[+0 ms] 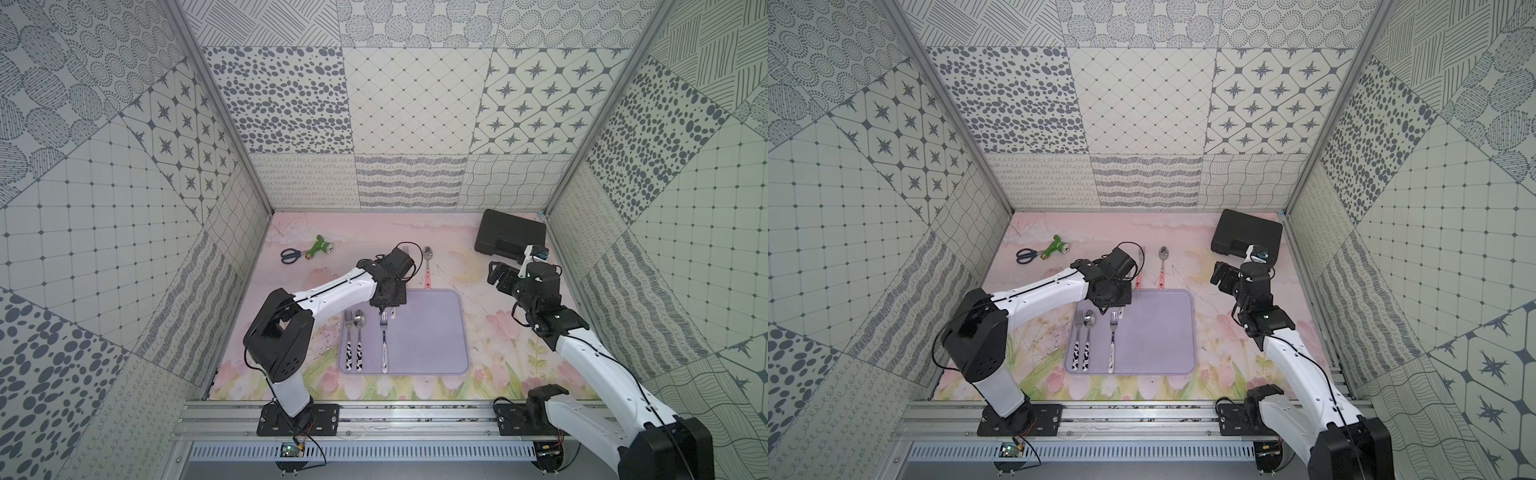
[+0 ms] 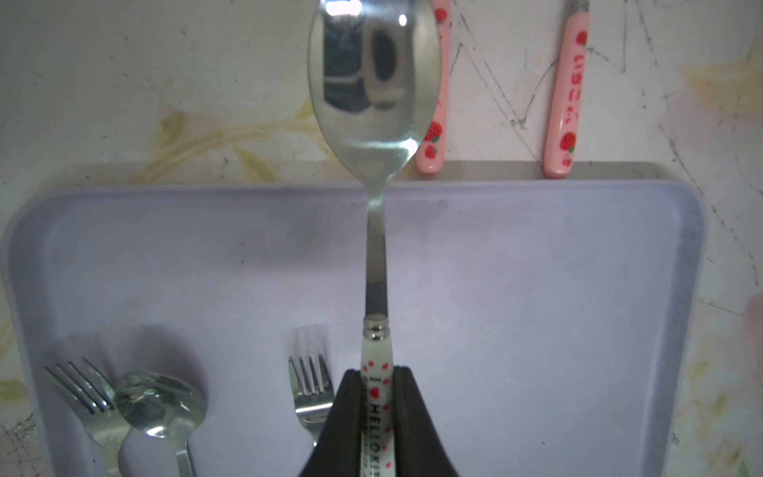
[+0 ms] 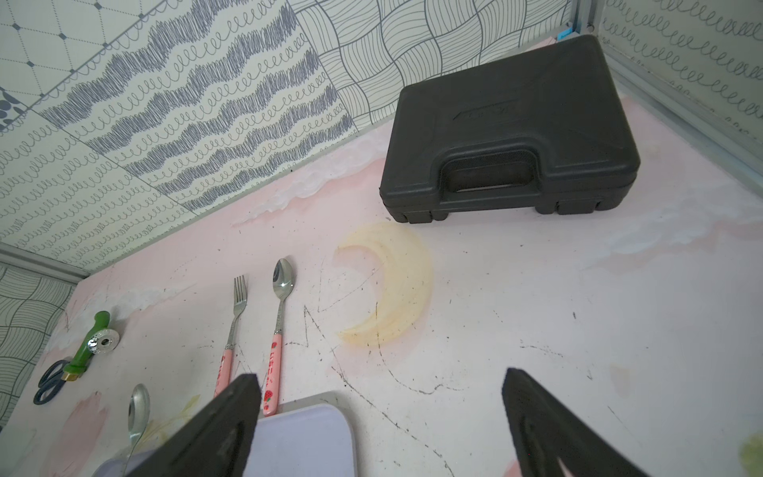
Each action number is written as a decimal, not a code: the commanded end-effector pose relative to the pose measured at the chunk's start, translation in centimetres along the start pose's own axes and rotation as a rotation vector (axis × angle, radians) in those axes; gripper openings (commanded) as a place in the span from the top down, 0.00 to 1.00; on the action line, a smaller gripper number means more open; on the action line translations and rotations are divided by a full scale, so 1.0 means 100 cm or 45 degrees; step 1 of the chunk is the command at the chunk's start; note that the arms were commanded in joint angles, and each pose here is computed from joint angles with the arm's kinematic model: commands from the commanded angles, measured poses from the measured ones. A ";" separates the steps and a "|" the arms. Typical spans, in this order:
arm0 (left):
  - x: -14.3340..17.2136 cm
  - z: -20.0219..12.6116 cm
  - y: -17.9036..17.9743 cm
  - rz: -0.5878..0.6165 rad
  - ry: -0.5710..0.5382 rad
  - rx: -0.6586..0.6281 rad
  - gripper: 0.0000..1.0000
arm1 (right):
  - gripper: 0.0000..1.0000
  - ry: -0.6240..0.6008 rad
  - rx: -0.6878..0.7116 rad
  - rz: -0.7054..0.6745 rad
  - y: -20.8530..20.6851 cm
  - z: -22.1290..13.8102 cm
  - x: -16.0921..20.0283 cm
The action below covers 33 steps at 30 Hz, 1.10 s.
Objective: Set the spoon and fork side by side
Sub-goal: Place the spoon on the tray.
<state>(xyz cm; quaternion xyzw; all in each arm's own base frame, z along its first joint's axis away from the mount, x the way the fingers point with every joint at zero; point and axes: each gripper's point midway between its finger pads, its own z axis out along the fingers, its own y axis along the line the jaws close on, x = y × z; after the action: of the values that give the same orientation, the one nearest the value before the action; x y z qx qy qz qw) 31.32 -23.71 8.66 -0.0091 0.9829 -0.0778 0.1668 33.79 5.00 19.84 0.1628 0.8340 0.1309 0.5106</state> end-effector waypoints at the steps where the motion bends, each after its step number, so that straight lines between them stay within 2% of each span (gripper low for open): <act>1: 0.014 -0.008 -0.001 -0.056 -0.037 -0.003 1.00 | 0.03 -0.046 -0.009 -0.009 0.002 -0.004 -0.007; 16: 0.079 -0.007 -0.010 -0.035 -0.036 -0.028 1.00 | 0.03 -0.051 -0.008 -0.008 0.002 -0.005 -0.007; 33: 0.120 0.011 -0.014 0.006 0.002 -0.148 1.00 | 0.03 -0.047 -0.008 -0.009 0.002 -0.005 -0.007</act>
<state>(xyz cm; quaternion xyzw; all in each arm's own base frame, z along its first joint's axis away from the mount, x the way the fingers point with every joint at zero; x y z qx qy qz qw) 20.49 -26.28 4.64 0.0051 0.9871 -0.0417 0.1547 33.73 4.88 20.09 0.1644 0.8317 0.1296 0.5143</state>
